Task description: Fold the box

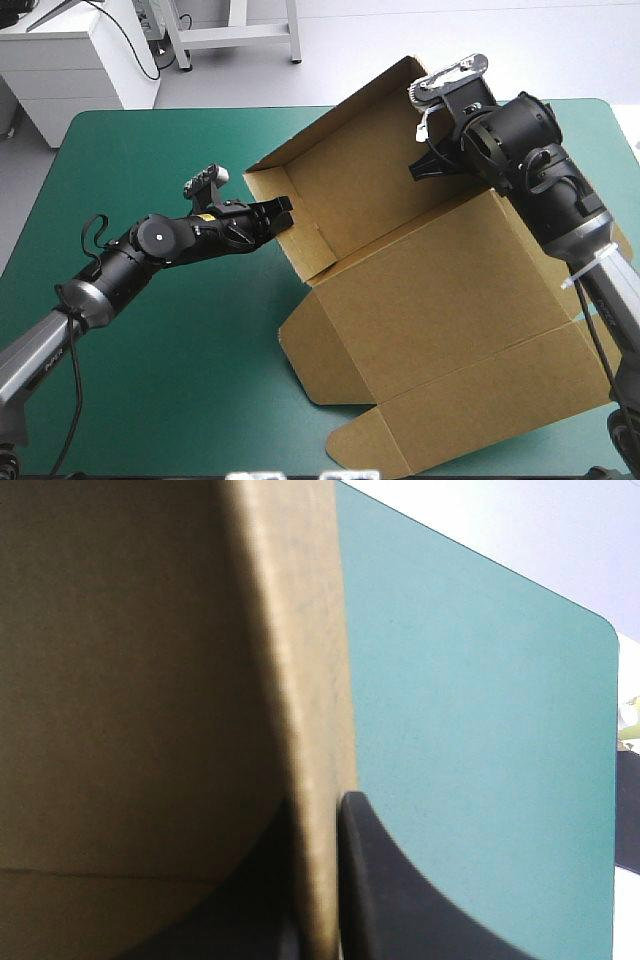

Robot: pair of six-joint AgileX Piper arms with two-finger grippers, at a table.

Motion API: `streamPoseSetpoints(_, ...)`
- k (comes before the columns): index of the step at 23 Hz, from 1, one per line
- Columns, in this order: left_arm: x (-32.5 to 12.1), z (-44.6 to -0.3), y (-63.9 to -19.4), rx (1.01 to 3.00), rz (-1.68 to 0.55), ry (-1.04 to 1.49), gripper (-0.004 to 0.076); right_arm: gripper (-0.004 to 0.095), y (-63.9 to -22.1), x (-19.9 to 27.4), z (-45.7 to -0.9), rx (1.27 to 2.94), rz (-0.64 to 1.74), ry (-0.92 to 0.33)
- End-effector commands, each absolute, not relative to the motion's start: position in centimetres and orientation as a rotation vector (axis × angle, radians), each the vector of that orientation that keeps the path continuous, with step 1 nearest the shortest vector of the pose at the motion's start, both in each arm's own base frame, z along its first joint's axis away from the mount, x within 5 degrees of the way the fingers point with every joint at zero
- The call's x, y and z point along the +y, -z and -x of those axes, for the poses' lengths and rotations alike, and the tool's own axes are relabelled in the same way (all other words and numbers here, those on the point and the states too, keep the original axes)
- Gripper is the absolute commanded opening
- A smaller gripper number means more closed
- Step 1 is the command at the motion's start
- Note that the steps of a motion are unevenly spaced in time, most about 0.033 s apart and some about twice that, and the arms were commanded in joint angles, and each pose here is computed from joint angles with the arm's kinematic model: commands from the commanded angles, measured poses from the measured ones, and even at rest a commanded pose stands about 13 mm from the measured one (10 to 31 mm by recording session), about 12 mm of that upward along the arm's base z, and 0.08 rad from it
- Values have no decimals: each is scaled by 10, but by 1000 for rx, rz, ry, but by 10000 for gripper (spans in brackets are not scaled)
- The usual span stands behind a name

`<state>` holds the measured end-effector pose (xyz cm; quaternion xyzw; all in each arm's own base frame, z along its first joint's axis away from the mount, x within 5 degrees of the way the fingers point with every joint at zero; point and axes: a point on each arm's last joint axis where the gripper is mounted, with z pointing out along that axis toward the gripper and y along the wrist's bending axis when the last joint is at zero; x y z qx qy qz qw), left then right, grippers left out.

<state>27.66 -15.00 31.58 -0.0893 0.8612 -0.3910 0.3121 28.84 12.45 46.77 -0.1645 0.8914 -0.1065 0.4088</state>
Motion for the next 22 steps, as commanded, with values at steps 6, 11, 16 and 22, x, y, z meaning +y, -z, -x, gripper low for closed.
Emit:
streamPoseSetpoints(6,-148,-280,-380,2412,33,785,-9,-18,-475,116,-283,2306,196,2)
streamPoseSetpoints(11,-154,-305,-384,2603,-90,575,-8,-18,-448,110,-314,2422,152,-65)
streamPoseSetpoints(16,-172,-328,-368,2745,-207,406,-8,-18,-428,114,-331,2489,148,-88)
streamPoseSetpoints(22,-189,-346,-367,2726,-250,365,-8,-18,-403,110,-345,2565,138,-54)
